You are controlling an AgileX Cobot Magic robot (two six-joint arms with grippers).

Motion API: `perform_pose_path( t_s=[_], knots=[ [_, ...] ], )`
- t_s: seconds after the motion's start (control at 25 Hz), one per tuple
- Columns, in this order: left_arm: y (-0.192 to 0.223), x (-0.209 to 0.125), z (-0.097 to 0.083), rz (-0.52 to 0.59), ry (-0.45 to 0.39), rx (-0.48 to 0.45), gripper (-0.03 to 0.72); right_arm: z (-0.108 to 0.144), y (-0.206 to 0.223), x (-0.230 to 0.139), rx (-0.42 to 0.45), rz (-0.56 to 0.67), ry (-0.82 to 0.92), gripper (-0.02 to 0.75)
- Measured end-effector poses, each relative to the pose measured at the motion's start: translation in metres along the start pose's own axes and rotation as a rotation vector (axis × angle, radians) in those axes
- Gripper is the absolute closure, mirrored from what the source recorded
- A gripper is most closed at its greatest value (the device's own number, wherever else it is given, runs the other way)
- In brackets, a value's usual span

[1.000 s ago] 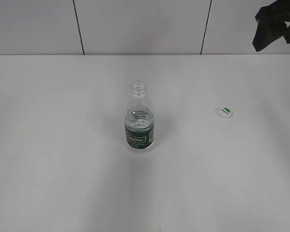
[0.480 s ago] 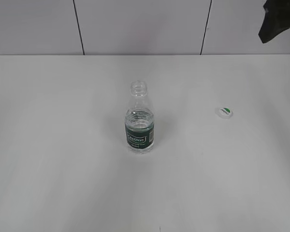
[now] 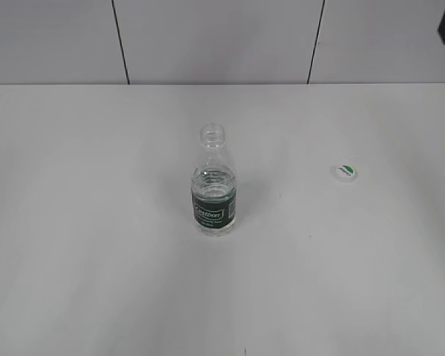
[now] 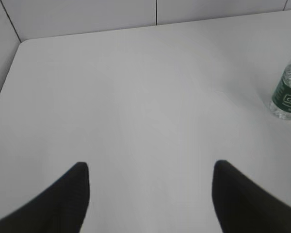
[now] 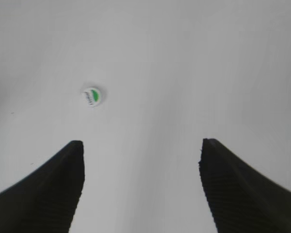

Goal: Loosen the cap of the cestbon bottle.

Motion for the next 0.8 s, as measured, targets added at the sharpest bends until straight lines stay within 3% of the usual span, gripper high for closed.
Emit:
perform_pose_path(
  t_s=[0.12, 0.2, 0.56, 0.8],
  knots=[
    [0.000, 0.000, 0.001, 0.002, 0.003, 0.005, 0.216, -0.021, -0.010, 0.003, -0.108, -0.032, 0.018, 0.174],
    [0.000, 0.000, 0.001, 0.003, 0.004, 0.007, 0.228, -0.027, -0.010, 0.003, -0.120, -0.033, 0.038, 0.174],
    [0.000, -0.001, 0.002, 0.003, 0.005, 0.009, 0.246, -0.073, 0.010, -0.007, -0.061, 0.043, 0.248, 0.174],
    [0.000, -0.001, 0.002, 0.004, 0.005, 0.009, 0.247, -0.079, 0.006, -0.008, -0.055, 0.034, 0.259, 0.174]
  ],
)
Point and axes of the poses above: a point on each arm's last joint axis where the gripper is mounted, y pointing out along that axis toward the gripper, z along the wrist's bending axis when the last joint is at zero, x = y × z, the point moved 9 cm from there along y, pointing out along that axis toward the gripper, and after that the axes turned 15 degrees about y, right-handed, at the moved point
